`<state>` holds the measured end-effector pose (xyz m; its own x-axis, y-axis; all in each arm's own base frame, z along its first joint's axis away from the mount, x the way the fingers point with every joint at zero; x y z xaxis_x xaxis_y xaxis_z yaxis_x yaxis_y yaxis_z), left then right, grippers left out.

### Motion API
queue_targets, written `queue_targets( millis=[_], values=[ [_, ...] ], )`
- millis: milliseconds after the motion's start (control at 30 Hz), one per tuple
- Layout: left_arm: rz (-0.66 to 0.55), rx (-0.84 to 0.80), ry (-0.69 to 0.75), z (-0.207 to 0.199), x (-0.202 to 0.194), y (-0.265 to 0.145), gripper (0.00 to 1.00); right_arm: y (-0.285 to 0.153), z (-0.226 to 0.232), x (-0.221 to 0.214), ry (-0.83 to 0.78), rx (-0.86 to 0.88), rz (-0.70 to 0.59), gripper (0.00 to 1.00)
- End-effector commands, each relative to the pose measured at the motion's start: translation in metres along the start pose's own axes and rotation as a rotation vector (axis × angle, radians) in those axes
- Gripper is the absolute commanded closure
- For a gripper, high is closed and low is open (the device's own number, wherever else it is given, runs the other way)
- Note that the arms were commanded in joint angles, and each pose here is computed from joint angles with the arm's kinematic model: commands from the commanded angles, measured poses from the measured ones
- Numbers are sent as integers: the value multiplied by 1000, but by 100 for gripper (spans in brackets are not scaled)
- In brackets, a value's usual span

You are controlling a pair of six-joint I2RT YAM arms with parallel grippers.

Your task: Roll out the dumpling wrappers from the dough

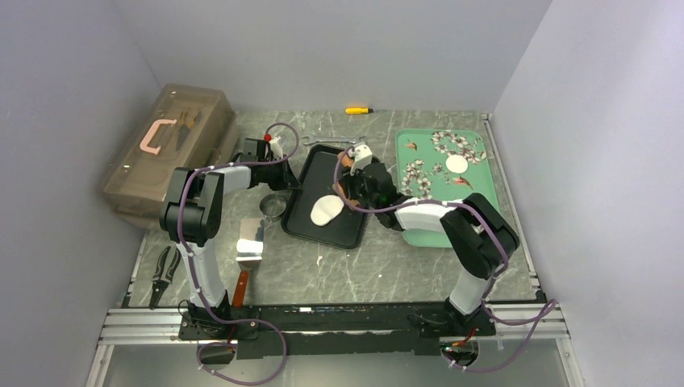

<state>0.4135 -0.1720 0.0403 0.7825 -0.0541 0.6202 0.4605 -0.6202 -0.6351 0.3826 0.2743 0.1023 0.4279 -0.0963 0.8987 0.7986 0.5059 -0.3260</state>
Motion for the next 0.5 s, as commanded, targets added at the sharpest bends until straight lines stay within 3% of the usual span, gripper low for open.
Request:
queue_targets(
  millis=[0,133,267,467],
  values=[
    [97,86,-37,23,-33,9,100,-16,65,57,-6,202,-113,100],
    [97,87,-37,23,-33,8,100,-13,90,42,84,321,-81,100],
    [101,87,-40,23,-34,8,100,1,86,10,155,317,-13,100],
    [99,83,-43,22,-34,8,100,7,42,-31,157,163,45,100]
  ],
)
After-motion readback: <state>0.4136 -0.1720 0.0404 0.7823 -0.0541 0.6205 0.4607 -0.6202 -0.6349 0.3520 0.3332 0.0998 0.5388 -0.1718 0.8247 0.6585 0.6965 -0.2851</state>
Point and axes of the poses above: each gripper's point midway between its finger pads, its own y axis out along the fingers, its own z axis along the line the jaws close on, x = y × z, the point moved 2 cm from there along -y, back along the fingers, and after that the axes turned 13 degrees about y, right-handed, at the moved point
